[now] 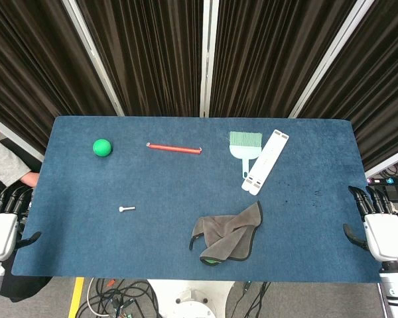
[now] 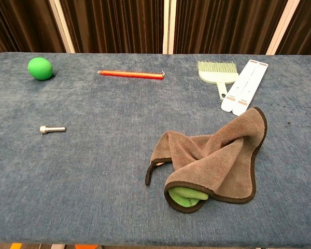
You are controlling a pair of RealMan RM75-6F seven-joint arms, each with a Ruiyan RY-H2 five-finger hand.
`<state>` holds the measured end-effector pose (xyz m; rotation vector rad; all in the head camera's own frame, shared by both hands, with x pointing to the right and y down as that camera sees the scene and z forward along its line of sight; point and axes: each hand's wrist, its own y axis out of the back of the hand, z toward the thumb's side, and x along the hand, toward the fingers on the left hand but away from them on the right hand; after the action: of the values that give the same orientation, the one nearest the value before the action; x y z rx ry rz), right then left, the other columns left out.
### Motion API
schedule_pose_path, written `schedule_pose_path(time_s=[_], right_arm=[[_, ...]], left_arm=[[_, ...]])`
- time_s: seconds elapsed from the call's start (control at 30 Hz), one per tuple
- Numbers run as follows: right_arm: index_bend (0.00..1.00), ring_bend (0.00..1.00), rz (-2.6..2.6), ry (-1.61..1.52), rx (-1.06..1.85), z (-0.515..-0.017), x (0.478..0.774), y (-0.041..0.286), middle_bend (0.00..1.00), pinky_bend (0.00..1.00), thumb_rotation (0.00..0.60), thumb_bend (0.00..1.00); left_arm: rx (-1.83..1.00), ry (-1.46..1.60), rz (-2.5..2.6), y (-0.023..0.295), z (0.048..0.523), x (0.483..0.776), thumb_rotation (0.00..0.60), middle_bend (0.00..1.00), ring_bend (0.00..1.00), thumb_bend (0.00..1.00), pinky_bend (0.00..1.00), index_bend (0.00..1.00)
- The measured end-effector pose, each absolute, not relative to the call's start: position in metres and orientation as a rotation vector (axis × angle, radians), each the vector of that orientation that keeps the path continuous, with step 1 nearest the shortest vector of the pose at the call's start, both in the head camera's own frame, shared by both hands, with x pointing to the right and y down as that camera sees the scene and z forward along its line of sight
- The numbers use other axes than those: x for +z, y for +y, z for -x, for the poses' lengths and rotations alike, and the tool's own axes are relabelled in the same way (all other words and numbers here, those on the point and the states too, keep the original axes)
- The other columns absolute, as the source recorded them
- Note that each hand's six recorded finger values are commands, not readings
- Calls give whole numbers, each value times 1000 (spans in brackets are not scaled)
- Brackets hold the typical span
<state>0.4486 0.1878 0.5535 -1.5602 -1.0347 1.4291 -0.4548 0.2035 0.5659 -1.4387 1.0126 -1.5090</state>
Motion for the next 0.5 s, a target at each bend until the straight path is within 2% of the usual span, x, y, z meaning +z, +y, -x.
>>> schedule_pose_path(time_s=[0.37, 0.5], right_arm=[[34, 0, 1551, -1052, 1420, -452, 547, 191, 116, 0, 600, 256], [34, 0, 1546, -1055, 1410, -453, 545, 189, 116, 0, 600, 256]], left_arm=[[-1470, 996, 1452, 205, 448, 565, 600, 104, 0, 41, 0, 134], [-1432, 987, 1511, 196, 436, 569, 600, 117, 0, 48, 0, 172]])
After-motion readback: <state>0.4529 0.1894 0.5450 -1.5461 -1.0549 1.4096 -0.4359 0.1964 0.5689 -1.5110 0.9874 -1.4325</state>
